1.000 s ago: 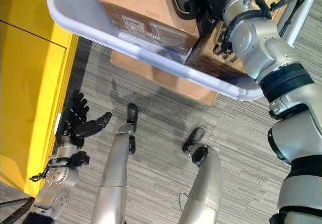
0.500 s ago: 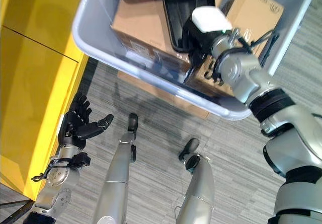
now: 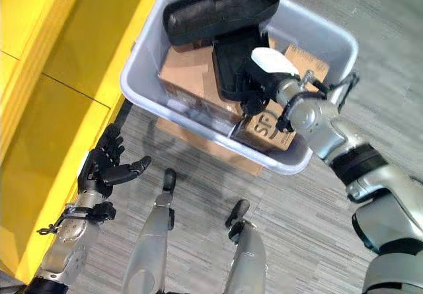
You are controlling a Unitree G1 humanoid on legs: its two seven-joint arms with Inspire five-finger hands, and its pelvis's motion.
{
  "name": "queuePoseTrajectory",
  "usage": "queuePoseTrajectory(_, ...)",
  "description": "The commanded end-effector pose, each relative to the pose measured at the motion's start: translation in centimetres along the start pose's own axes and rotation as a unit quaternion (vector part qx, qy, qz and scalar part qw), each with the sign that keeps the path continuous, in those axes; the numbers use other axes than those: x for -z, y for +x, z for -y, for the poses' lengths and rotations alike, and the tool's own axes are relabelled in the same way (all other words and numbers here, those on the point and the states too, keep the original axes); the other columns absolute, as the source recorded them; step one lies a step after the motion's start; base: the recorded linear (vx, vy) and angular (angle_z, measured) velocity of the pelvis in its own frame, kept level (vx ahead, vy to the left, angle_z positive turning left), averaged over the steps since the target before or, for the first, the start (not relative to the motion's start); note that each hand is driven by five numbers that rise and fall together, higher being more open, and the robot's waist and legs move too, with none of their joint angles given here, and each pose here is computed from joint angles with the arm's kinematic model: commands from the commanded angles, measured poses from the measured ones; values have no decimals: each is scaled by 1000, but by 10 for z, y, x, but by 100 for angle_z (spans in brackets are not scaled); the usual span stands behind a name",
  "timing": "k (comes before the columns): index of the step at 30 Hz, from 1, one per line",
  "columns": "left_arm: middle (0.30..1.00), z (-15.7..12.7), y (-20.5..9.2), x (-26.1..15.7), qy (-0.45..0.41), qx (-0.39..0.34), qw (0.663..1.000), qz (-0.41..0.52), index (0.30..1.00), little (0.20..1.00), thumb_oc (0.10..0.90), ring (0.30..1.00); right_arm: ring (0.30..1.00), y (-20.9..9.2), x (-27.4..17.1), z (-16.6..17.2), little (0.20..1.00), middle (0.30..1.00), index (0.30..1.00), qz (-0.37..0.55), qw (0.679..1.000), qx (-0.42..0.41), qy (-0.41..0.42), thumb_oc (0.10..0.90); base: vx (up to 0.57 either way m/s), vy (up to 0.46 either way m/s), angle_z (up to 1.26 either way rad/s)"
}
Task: Move parts from the plastic box to the shelf.
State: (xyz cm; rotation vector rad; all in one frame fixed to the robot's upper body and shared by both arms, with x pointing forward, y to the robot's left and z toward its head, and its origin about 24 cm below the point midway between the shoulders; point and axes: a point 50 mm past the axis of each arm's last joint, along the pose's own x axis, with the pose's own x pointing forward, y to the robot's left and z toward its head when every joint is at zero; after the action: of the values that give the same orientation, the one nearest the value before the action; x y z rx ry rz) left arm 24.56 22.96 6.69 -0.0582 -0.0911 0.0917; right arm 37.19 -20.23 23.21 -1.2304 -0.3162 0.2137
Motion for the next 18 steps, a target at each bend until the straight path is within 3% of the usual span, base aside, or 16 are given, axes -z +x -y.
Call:
queuePoseTrajectory(1, 1000, 4, 4, -27, 1, 38, 997, 67, 1000, 1000, 900, 1000, 300, 2, -35, 60, 300, 300, 300, 88, 990, 105, 26, 400, 11, 8, -8)
queuePoseTrajectory(18, 1000, -10, -9, -4, 24, 36, 999, 3, 1000, 1000, 900, 1000, 300, -33, -8, 34, 300, 300, 300, 70, 993, 57, 79, 400, 10, -3, -4)
